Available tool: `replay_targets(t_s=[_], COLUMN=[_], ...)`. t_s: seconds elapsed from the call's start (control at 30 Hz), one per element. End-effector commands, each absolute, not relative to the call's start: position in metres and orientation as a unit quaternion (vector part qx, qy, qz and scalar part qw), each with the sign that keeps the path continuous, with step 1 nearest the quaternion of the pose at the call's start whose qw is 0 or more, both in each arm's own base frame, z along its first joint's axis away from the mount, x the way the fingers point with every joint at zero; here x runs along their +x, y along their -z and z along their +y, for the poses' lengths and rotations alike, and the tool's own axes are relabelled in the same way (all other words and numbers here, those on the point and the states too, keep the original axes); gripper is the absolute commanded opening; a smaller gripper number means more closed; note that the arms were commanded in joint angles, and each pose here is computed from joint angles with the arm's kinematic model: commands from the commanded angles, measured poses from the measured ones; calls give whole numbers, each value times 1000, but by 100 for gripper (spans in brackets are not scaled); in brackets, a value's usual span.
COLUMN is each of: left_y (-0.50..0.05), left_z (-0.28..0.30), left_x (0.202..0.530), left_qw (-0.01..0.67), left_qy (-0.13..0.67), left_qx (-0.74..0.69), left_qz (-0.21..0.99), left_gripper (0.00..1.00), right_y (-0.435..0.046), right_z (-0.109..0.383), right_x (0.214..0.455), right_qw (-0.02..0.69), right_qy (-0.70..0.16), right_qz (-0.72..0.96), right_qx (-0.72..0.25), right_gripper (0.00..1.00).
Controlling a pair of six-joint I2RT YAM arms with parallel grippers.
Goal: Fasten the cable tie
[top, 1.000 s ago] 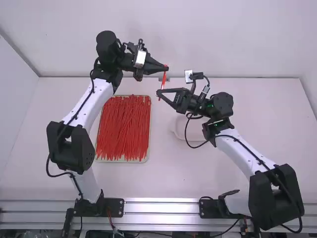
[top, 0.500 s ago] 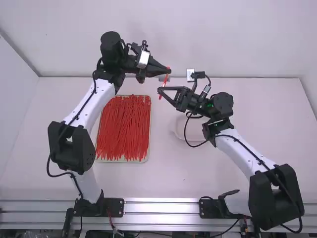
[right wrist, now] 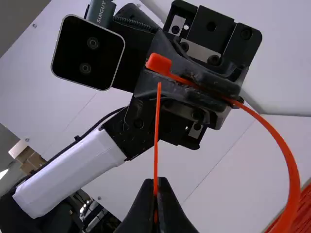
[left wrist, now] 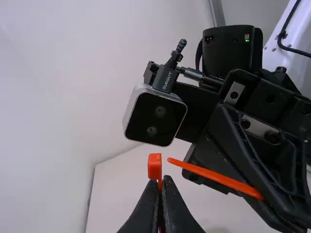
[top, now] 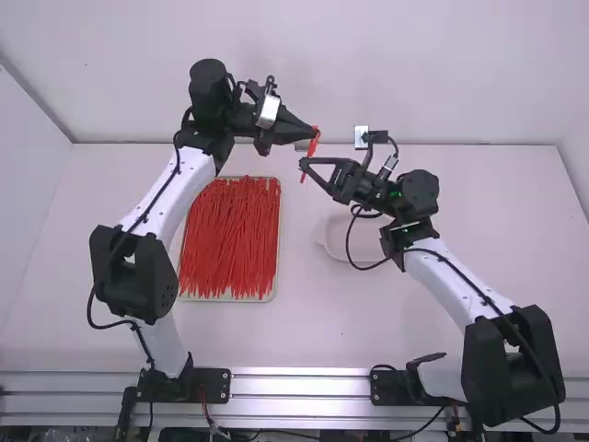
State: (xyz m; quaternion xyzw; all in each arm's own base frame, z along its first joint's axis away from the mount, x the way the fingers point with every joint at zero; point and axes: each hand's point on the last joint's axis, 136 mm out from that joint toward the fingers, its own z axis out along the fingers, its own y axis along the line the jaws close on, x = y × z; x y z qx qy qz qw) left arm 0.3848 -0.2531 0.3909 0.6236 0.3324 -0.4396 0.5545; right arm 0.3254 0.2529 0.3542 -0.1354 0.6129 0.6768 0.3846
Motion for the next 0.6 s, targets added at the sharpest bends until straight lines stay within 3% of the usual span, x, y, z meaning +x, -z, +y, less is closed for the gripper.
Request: replay_targets(t_s=[0.0, 0.57], left_y=[-391, -389], left_z=[-259, -263], left_x=[376, 374], left_qw=[549, 545], left_qy=[445, 451], left_qx=[631, 631], left_qz=[318, 319], left_gripper=[2, 2], right_y=[-367, -368], right_z=[255, 251], right_x=[325, 328], right_qw=[393, 399], right_qy=[-680, -678], right_qz=[602, 602], right_qx=[-143, -138], right_gripper=[0, 0])
